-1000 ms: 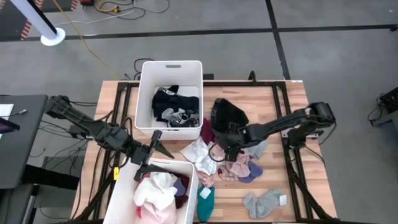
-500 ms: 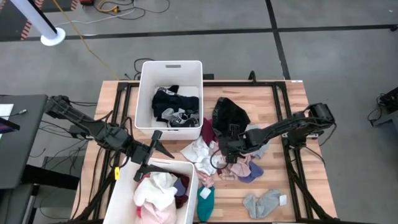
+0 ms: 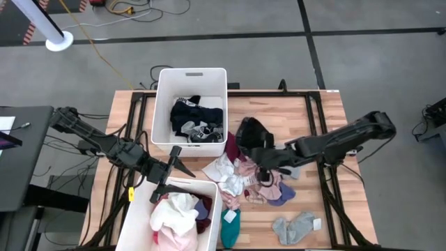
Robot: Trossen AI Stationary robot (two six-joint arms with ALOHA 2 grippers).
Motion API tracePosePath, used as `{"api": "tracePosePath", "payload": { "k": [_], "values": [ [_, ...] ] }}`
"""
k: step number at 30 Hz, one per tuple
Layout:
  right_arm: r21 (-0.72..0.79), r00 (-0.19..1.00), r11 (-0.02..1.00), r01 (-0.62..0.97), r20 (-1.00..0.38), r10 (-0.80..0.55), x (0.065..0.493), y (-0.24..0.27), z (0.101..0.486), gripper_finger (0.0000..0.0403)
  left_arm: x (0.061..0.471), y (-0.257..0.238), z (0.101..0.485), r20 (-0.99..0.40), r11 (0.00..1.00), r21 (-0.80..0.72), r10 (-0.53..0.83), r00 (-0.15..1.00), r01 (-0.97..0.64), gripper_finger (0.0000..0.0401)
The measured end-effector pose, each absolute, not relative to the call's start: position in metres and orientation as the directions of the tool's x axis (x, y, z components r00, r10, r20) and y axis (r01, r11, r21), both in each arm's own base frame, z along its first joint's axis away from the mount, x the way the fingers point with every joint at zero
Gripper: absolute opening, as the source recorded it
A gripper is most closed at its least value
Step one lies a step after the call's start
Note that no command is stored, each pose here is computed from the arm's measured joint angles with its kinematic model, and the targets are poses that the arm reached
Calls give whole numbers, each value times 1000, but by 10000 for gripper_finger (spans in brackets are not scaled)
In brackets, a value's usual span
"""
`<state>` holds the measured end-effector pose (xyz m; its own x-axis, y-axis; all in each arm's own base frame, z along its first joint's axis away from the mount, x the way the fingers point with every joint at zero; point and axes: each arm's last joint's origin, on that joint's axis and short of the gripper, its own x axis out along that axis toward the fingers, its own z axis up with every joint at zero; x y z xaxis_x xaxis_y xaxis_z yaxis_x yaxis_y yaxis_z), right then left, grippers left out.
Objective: Sort clothes
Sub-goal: Put the black underwear into the top white laundry bin
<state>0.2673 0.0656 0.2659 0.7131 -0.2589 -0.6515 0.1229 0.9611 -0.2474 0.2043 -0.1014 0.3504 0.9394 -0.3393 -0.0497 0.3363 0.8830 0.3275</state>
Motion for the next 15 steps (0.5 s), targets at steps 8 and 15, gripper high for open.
{"api": "tracePosePath", "payload": {
  "k": [8,15],
  "values": [
    [-275,834,956,105,-499,-235,260,70,308,6,204,-101,350,-52,883,328,-339,939,336,235],
    [-342,890,935,97,-391,-236,262,72,345,6,204,-101,350,-52,883,327,-339,939,336,235]
  ]
}}
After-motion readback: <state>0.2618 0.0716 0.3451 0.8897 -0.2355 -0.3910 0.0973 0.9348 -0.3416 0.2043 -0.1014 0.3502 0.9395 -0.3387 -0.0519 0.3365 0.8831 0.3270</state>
